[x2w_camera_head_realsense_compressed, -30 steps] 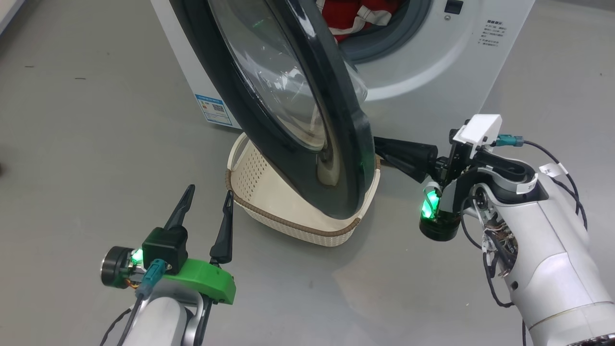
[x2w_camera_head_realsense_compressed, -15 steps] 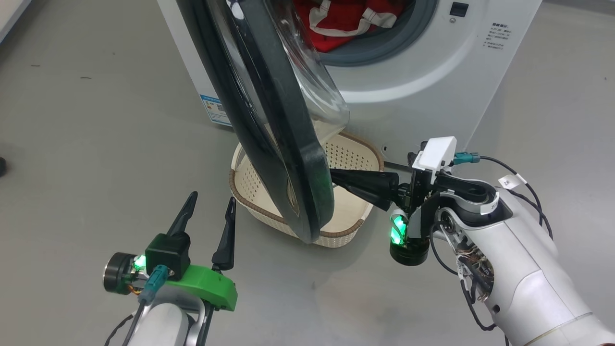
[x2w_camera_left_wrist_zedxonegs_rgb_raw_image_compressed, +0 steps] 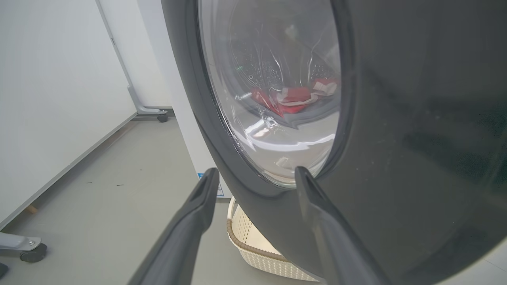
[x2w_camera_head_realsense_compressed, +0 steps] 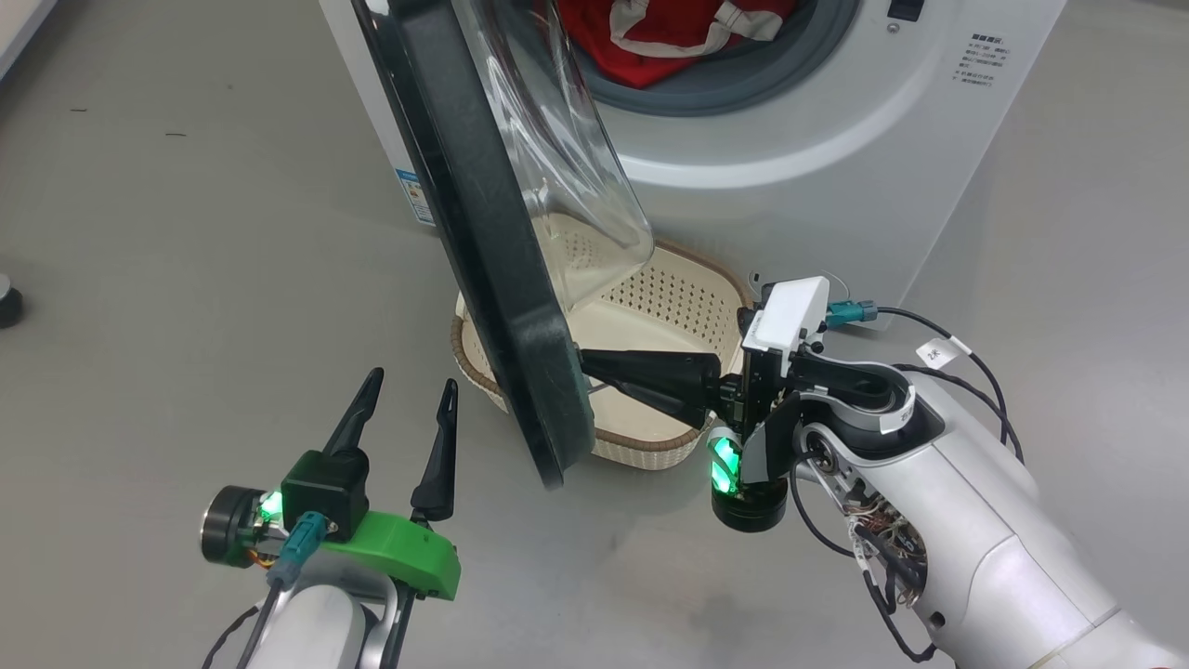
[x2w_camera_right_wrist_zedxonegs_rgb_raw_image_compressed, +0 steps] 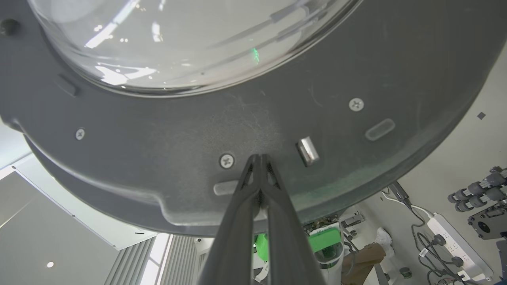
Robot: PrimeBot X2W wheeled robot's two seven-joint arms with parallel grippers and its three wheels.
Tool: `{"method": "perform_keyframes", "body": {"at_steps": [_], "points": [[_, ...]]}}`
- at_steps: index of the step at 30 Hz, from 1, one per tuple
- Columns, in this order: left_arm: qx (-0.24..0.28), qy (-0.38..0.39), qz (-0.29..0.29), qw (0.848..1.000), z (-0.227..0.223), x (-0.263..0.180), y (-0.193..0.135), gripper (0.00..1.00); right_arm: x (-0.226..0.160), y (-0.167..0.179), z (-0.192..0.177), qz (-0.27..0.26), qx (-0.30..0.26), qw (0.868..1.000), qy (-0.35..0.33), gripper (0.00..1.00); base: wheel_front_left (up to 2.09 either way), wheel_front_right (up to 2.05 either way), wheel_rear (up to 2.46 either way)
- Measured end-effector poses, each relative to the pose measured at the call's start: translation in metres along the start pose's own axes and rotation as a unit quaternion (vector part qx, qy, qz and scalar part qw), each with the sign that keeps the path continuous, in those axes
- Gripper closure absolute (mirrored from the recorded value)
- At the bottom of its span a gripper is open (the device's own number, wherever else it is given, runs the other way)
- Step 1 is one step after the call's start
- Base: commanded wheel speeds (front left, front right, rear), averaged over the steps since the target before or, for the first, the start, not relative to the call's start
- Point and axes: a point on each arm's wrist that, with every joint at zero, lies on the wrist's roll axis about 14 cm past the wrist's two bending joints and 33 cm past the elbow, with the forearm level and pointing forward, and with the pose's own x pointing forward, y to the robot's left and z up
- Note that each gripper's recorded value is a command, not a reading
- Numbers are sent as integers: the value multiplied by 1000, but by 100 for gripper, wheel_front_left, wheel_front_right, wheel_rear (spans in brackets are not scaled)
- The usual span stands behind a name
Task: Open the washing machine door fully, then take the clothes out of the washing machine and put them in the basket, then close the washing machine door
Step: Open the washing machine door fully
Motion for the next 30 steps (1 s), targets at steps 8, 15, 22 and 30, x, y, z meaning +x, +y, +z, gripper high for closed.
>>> {"method": "perform_keyframes", "body": {"at_steps": [8,15,22,30], "points": [[0,2,5,1000,-1,1,3,0,5,-3,0,-3,1,1000,-11,100,0,0,0],[-3,-7,5,1000,4,2,2,0,-1,-1,11,-22,-39,998,-54,100,0,0,0],[-8,-22,2,1000,14,2,-1,0,-56,-4,55,-97,-203,957,-181,100,0,0,0],[-8,-33,1,999,19,-4,1,0,-115,6,74,-185,-426,847,-258,100,0,0,0]]}}
